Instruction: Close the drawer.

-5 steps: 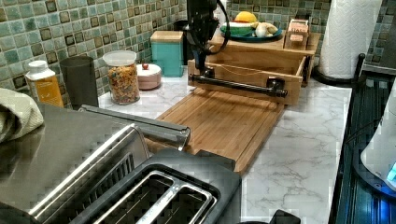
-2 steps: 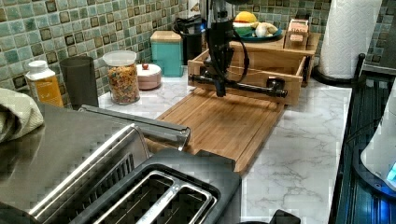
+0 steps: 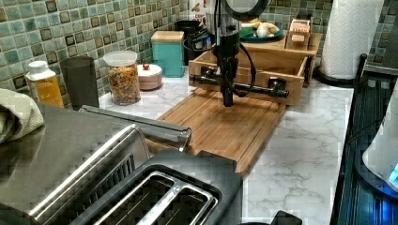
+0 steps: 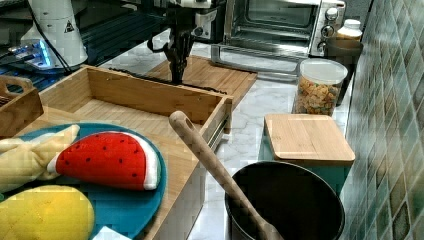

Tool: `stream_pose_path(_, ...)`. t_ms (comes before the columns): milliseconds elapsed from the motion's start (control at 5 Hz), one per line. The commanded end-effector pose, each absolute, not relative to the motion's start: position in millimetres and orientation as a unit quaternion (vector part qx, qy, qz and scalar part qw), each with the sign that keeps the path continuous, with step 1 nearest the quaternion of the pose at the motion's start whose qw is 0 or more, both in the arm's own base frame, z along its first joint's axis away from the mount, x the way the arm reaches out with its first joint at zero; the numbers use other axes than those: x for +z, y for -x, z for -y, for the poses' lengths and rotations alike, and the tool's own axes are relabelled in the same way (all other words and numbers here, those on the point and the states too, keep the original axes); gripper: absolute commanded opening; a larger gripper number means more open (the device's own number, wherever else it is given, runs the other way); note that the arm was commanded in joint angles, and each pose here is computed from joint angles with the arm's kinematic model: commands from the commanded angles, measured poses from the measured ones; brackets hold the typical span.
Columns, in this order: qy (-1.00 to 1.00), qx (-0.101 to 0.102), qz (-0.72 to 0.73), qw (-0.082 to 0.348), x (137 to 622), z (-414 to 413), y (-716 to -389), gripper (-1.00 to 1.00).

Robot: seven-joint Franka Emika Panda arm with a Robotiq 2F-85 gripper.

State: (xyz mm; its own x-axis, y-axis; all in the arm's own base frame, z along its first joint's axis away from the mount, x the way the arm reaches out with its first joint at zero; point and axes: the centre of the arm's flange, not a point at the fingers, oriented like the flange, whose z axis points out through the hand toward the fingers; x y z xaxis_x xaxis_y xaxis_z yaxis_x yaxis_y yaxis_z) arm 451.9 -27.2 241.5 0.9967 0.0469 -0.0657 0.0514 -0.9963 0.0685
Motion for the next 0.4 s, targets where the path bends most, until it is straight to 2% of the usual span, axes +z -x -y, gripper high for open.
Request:
stream_pose_path(200, -0.998, 0.028, 0.005, 0.053, 287.5, 124.7, -466.7, -1.00)
stream_pose_path(400, -0.998, 0.047, 0.025, 0.042, 292.1, 150.1, -466.2, -1.00)
